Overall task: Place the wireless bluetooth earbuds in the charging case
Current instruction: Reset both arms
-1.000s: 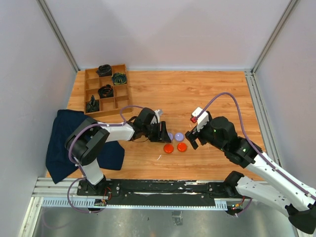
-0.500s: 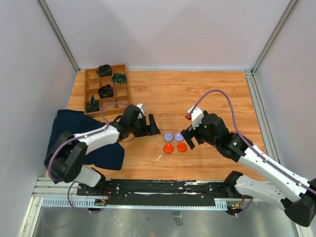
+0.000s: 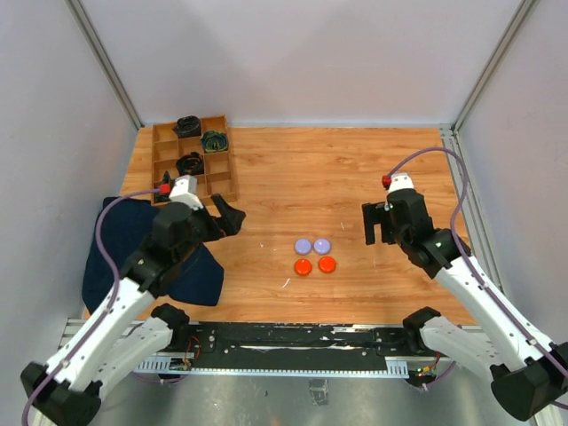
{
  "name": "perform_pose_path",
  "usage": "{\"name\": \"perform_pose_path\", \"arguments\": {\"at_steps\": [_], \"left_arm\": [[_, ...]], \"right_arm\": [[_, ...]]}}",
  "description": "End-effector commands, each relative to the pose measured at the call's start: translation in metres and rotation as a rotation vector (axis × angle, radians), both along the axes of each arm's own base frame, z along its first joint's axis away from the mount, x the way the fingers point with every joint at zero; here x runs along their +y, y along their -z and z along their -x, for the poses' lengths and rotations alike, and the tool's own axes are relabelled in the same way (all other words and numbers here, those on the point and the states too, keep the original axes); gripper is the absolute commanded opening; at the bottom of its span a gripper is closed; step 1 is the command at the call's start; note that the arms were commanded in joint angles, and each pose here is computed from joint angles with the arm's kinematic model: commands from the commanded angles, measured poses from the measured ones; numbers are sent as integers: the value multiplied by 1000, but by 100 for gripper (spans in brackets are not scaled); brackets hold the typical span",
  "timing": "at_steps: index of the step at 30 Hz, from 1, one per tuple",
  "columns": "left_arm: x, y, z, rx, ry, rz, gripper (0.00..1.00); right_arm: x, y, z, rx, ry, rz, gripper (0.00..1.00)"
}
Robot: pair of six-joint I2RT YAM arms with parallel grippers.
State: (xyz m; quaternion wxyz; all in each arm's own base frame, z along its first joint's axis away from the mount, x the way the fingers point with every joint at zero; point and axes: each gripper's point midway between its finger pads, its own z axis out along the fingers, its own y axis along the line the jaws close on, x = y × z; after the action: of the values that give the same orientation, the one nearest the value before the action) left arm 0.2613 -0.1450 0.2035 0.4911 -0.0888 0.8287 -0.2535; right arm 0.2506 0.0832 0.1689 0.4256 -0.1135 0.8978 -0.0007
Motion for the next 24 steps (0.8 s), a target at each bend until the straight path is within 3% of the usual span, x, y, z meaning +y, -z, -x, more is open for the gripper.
{"name": "perform_pose_path", "arguments": {"at_steps": [1, 4, 6, 11, 24], "left_arm": [[51, -49, 20, -157, -165, -39, 99], [79, -84, 37, -293, -244, -26, 99], [95, -104, 48, -381, -288, -20, 99], [119, -136, 71, -580, -335, -12, 99], [104, -116, 45, -629, -313, -55, 99]], "right_arm": [[-53, -51, 1, -146, 385, -16, 99], [-69, -79, 11, -253, 405, -22, 99], [-66, -93, 17, -322, 287, -13, 99], [-82, -126, 35, -516, 295, -70, 99], [-104, -139, 52, -664, 335, -56, 99]]}}
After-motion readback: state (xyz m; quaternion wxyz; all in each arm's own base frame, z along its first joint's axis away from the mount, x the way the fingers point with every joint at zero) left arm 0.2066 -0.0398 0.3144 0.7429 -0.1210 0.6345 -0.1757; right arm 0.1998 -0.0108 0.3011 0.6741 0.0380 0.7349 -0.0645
